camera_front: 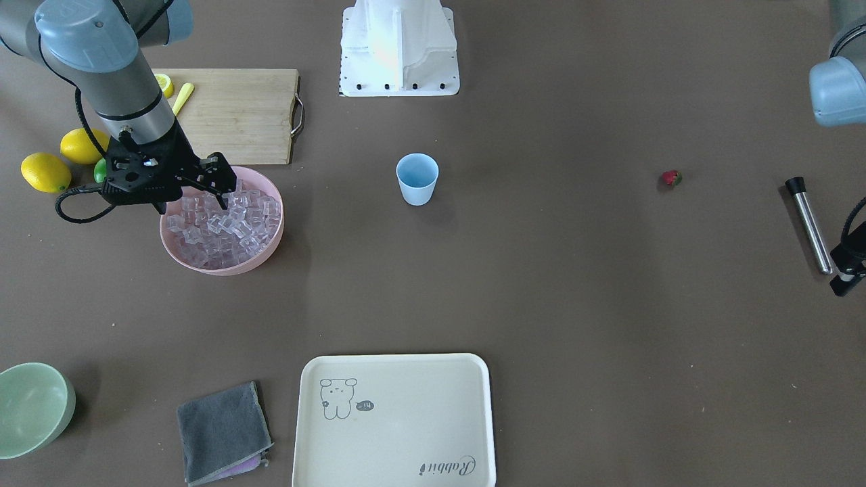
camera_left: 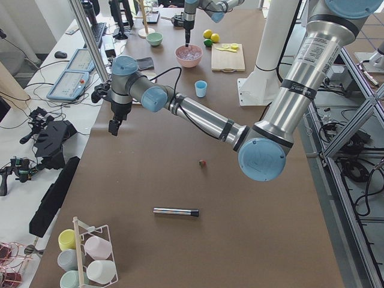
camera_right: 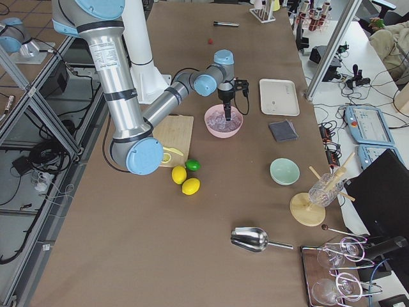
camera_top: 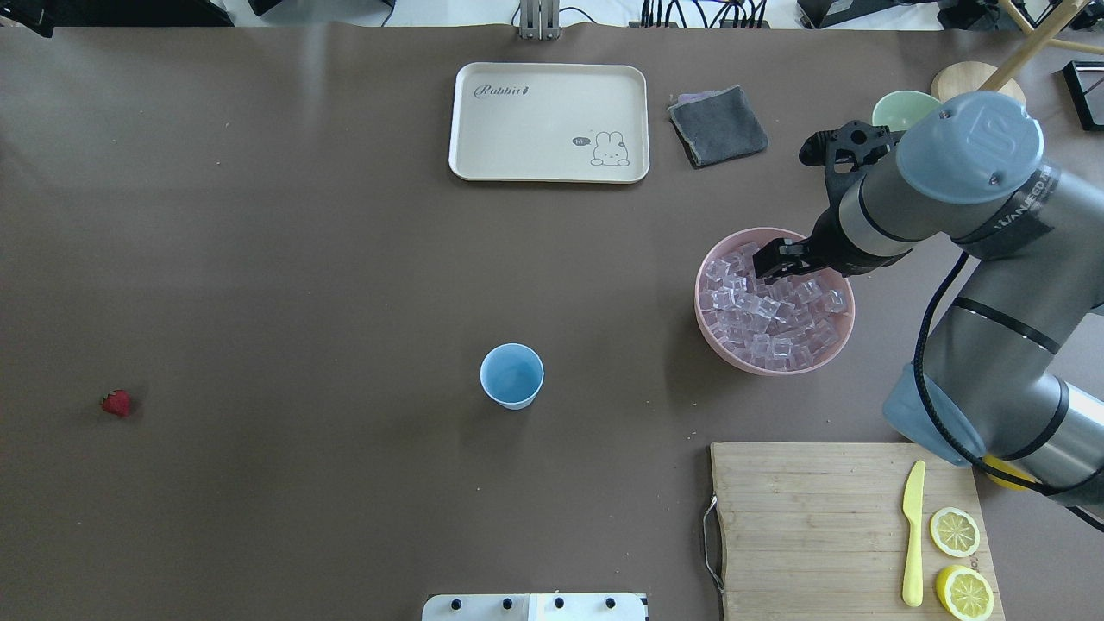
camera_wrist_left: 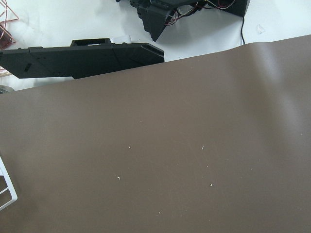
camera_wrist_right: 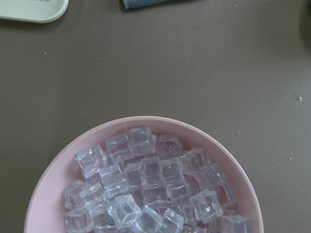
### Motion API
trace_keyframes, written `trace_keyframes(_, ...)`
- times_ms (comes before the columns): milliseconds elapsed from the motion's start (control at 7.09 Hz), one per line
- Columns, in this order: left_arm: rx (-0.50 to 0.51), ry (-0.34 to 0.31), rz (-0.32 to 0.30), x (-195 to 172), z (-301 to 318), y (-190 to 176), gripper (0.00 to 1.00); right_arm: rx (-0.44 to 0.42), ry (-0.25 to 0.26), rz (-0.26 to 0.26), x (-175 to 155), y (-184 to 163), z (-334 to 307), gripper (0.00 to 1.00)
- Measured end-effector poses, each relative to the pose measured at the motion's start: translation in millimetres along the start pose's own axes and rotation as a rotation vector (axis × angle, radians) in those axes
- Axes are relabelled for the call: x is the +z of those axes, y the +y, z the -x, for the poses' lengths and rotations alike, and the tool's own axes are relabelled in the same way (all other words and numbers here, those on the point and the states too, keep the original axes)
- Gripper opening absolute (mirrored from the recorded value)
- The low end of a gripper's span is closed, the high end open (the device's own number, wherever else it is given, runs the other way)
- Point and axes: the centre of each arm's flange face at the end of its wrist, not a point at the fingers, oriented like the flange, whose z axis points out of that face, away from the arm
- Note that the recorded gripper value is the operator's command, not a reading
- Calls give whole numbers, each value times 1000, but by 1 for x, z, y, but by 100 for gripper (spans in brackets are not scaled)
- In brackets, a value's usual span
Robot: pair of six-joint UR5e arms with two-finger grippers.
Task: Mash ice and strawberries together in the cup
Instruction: 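Move the right gripper over the pink bowl of ice cubes, then lower the right gripper into the bowl and grasp an ice cube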
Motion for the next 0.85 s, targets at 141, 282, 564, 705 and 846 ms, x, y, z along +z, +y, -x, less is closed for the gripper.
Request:
trace_keyframes(141, 0, 0, 1, 0, 1, 1, 98, -22, 14, 6, 10, 6, 7, 99)
trace_keyframes(282, -1, -1, 2, 1, 2, 3, 98, -43, 39, 6, 23, 9, 10, 93)
trace_keyframes(564, -2, -2, 3, 1, 3, 7, 98, -69, 74, 7, 40, 12, 14, 93)
trace_keyframes(705, -3, -4, 3, 1, 4, 8, 98, -74, 79, 8, 43, 13, 16, 95)
trace_keyframes(846, -3, -6, 4, 1, 4, 8, 98, -77, 81, 7, 44, 13, 18, 98)
